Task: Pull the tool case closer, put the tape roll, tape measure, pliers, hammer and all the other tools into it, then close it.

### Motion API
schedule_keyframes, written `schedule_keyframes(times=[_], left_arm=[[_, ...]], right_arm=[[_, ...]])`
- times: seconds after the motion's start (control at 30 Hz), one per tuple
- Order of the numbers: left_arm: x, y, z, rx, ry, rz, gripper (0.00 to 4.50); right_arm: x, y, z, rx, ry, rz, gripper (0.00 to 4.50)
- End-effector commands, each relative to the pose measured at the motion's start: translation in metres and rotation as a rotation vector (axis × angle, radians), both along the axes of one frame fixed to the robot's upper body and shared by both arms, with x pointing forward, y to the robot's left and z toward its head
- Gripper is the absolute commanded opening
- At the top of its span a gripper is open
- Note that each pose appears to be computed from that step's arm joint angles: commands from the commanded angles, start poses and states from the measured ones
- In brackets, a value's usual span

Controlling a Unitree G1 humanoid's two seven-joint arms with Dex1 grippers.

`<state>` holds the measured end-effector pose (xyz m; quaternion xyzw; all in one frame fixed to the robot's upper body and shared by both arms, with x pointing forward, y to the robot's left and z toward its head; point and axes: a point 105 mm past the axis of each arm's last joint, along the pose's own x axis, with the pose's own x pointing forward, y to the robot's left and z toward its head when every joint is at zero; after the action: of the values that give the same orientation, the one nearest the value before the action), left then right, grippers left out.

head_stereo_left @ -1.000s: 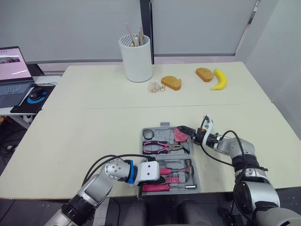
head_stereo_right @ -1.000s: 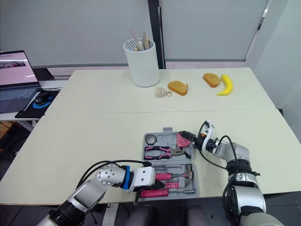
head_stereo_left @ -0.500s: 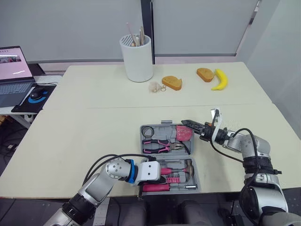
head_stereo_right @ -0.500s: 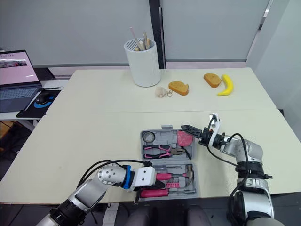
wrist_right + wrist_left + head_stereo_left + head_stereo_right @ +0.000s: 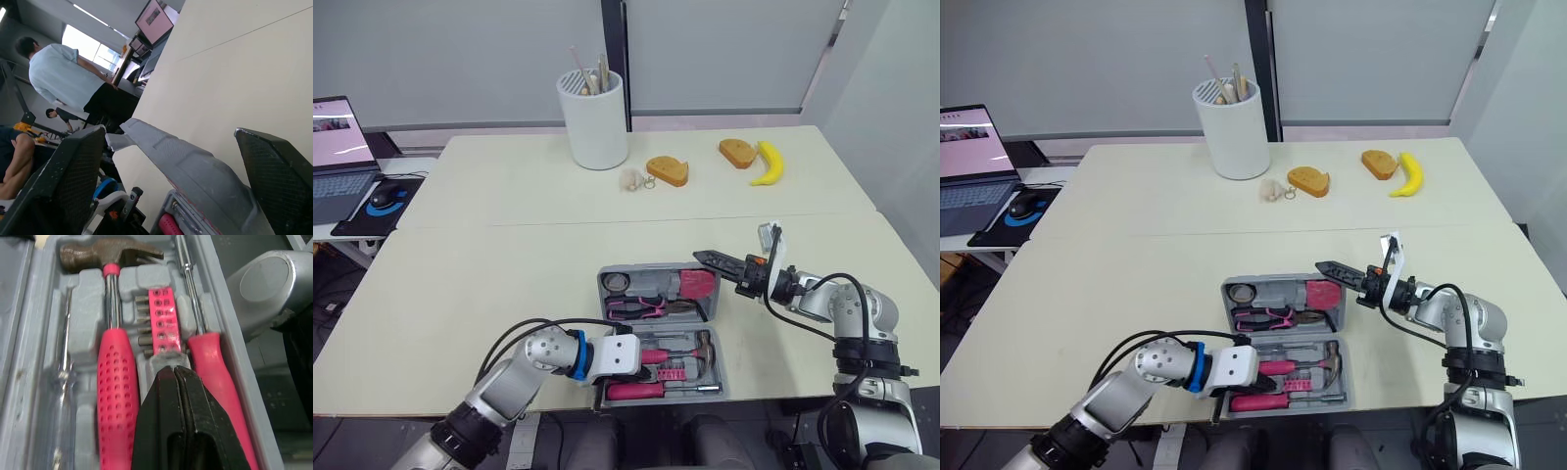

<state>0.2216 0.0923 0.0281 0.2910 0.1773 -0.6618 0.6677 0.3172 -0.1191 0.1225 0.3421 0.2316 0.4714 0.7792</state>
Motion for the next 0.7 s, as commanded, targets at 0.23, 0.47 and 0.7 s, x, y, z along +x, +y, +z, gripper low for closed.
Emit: schedule_keyframes(times=[0.23,0.47,0.7], left_arm=[[-0.027,0.061,0.060,0.117,0.042,0.027,0.00],[-0.003,0.131,0.044,0.246,0.032,0.289,0.00],[0.064,0.149,0.053,0.099,-0.254,0.567,0.00]], right_arm=[[-0.039,-0.003,0.028,-0.012,-0.071,0.105,4.48],[-0.109,-0.007,0.035,-0.037,-0.029,0.286,4.48],[-0.089,-0.034,0.038,-0.433,-0.288,0.016,4.48]])
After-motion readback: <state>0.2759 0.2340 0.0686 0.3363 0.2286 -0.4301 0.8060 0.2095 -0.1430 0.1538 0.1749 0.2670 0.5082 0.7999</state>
